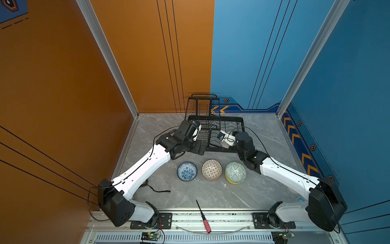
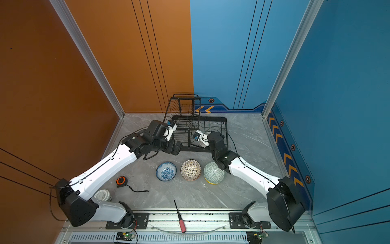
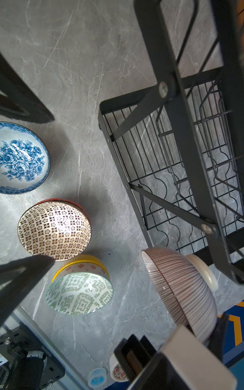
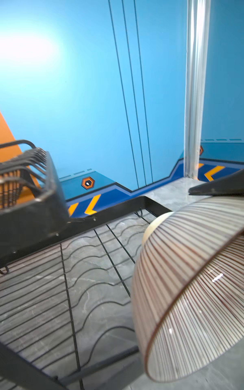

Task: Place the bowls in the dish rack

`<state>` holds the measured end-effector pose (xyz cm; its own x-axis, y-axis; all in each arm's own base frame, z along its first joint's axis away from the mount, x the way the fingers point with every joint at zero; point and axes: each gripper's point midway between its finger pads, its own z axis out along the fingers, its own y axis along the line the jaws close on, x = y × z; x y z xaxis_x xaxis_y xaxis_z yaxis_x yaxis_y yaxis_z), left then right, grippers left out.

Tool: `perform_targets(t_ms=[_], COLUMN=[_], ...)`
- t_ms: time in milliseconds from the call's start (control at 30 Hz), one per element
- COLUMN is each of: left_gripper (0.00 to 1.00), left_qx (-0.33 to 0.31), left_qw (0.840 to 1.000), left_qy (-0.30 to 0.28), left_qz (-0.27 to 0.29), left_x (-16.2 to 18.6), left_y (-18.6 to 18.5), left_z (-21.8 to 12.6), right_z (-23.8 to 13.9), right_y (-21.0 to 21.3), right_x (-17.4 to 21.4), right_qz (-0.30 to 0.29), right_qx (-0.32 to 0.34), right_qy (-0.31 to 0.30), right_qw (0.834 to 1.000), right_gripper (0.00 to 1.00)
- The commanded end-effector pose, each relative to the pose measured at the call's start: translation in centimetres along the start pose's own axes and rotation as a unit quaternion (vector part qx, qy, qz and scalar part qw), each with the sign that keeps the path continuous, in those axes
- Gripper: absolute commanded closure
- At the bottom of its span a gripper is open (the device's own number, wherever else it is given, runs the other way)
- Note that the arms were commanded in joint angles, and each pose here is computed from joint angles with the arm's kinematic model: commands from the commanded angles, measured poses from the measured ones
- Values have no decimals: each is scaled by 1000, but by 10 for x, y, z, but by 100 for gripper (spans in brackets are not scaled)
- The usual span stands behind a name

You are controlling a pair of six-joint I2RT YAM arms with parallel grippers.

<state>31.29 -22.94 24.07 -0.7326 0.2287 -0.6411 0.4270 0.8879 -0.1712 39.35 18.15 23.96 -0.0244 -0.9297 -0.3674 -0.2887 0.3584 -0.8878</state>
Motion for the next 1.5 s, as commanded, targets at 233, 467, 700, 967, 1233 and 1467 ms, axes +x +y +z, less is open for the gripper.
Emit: perform_targets(t_ms=[233, 467, 700, 967, 1233, 1467], left_gripper=[2, 2, 2, 2, 2, 2], left_qx=[13, 25, 25, 28, 27, 26], left_qw=[1000, 999, 999, 999, 999, 999], left_qy=[7, 3, 5, 9, 7, 12], left_qz=[22, 21, 20, 18, 16, 18], left_x=[-4, -11, -11, -9, -8, -5], left_y=[0, -1, 2, 1, 1, 1], left_z=[5, 7, 8, 10, 9, 11], right_z=[11, 25, 40, 61, 88, 118], right_y=[-25, -19, -18, -21, -26, -26], right_x=[-12, -4, 2, 5, -3, -6], right_qz=[-90, -107, -124, -147, -169, -178], right_qx=[102, 122, 139, 170, 214, 226], right_qy=[-36, -27, -13, -6, -15, -23], right_qw=[990, 986, 982, 974, 962, 957], right_gripper=[100, 100, 100, 100, 100, 100])
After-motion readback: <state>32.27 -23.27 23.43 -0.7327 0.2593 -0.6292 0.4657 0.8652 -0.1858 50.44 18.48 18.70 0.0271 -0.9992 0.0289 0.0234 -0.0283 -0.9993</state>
